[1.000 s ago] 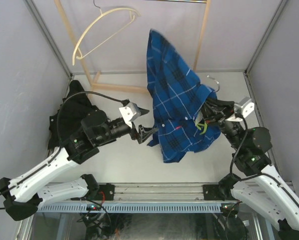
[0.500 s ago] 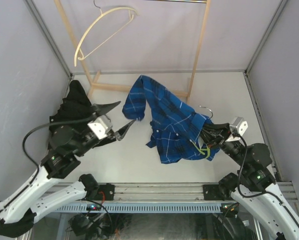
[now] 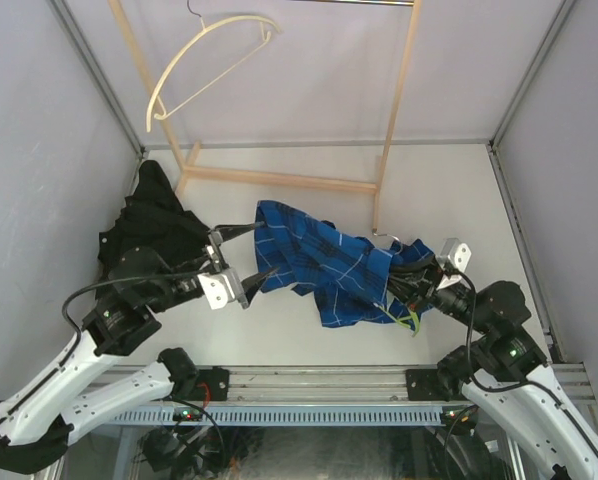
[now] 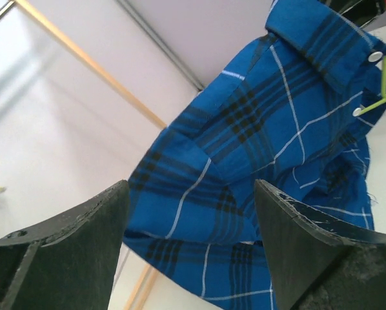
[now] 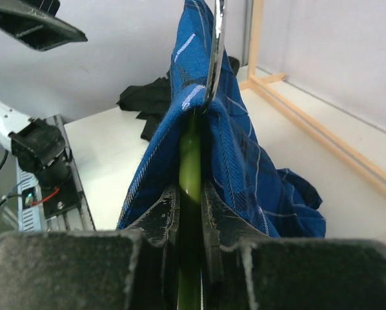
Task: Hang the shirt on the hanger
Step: Hang the shirt on the hanger.
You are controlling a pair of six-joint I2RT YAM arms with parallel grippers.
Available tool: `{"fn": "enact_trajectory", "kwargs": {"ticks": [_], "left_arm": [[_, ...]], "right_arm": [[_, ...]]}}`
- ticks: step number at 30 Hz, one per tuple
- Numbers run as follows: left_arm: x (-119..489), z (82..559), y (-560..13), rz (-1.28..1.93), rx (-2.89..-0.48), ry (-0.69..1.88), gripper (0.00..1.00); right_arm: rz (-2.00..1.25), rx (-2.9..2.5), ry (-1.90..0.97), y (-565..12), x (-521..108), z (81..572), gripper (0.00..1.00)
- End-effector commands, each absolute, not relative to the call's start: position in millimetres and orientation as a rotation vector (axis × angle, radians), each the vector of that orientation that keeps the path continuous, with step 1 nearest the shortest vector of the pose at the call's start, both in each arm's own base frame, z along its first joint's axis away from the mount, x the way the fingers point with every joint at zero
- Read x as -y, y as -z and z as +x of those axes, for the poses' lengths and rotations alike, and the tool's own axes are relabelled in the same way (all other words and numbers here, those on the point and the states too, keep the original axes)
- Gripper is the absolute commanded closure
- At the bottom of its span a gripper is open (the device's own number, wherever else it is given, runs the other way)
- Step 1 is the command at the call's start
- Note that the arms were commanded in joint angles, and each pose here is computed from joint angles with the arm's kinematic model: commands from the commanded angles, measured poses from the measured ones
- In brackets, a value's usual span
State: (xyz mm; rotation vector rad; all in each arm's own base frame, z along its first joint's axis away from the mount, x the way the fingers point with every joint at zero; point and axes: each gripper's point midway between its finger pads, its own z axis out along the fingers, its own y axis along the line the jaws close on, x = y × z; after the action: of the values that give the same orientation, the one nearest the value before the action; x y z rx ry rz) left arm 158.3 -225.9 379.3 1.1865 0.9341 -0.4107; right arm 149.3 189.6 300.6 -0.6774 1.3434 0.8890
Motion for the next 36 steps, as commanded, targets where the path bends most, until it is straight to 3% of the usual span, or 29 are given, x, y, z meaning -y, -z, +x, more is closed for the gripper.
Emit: {"fn": "enact_trajectory", "kwargs": {"ticks": [1, 6, 16, 25, 36], "left_arm": [[234, 143, -402, 1.274, -0.854, 0.458, 0.18], [245, 135, -392, 1.408, -0.882, 0.503, 0.24], [266, 130, -352, 1.607, -0.919, 0.591, 0.25], [275, 160, -332, 1.466, -1.053, 0.569, 0.27], [280, 155, -314, 1.483, -1.128, 0.648, 0.24]], "right_arm": [[-0.736, -1.283, -0.937, -313, -196, 139, 1.00], [-0.803, -1.296, -0.972, -305, -204, 134, 1.00], [-0.878, -1.296, -1.026, -299, -216, 133, 1.00], [-0.938, -1.336, -1.057, -283, -236, 136, 1.00], [-0.964, -1.306, -1.053, -292, -252, 132, 1.00]]}}
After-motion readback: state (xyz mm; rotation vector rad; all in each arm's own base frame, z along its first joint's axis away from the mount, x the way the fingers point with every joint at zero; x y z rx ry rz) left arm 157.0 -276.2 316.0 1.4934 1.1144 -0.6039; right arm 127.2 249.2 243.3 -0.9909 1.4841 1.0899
